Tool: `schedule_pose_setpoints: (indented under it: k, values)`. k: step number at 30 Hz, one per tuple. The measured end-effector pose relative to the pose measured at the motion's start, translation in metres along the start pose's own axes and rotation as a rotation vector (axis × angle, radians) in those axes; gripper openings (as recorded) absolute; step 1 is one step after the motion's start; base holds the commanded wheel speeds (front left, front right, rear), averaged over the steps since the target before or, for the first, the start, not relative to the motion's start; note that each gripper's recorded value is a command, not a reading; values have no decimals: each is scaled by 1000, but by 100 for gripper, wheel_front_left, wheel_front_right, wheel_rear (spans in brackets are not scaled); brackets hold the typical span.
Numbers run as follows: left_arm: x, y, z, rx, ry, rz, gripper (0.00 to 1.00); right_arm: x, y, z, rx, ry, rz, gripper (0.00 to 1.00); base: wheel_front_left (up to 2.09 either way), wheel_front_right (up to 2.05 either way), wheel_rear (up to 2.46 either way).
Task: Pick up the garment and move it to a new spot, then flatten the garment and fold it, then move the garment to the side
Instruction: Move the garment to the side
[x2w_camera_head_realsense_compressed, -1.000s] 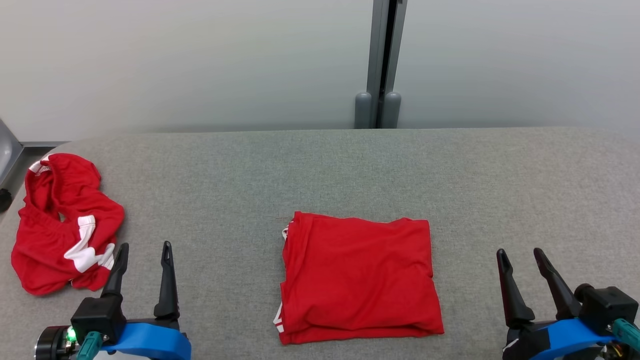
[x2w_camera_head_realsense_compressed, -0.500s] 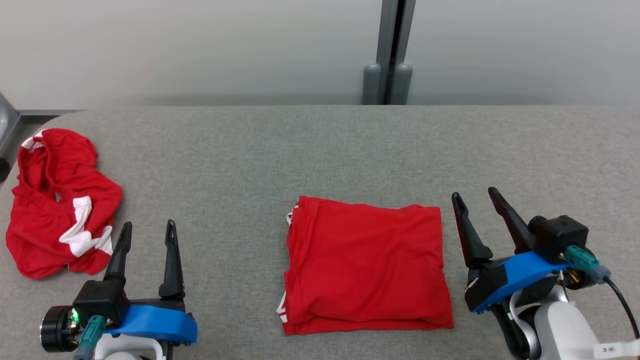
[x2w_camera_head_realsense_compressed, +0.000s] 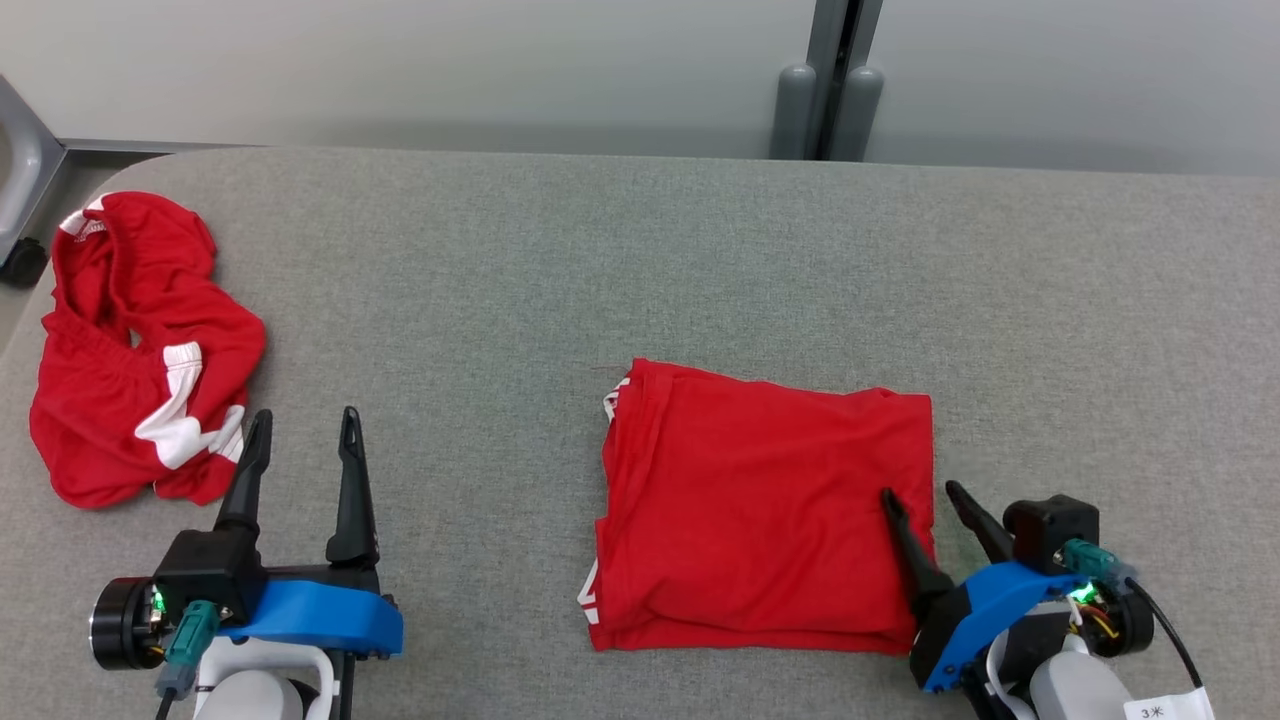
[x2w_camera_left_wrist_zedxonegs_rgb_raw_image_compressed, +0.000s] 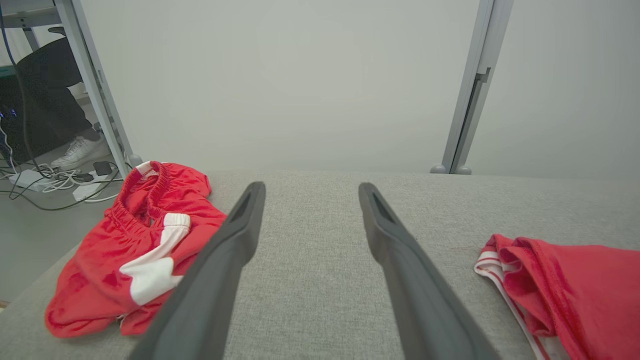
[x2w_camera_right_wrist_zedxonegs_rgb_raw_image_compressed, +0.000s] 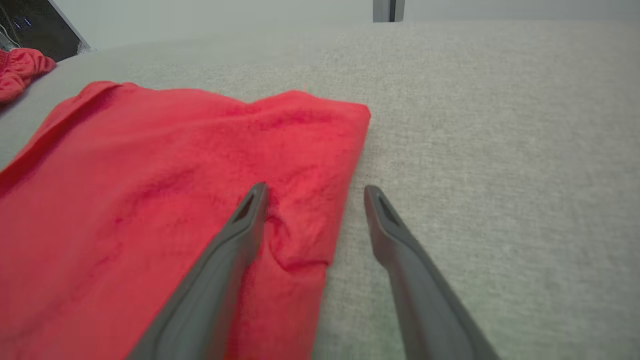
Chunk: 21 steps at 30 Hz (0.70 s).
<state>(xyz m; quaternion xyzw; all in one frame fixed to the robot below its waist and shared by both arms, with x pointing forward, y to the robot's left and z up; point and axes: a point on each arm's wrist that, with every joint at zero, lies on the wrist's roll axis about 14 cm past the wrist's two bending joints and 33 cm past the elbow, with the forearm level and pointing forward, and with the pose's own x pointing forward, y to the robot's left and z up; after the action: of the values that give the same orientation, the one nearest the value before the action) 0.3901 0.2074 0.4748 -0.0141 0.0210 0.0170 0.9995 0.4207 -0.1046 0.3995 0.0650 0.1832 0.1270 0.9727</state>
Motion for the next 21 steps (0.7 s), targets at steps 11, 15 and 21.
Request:
schedule_pose_setpoints:
  k: [11, 15, 21]
  values:
    - [3, -5, -2, -7, 1, -11, 100, 2, 12, -33, 25, 90, 37, 50, 0, 0, 0]
    - [4, -9, -4, -13, 7, -19, 100, 6, 14, -31, 29, 80, 44, 0, 0, 0, 0]
    - [17, -20, -8, -27, 13, -46, 100, 13, -13, -16, -12, 35, -2, 0, 0, 0, 0]
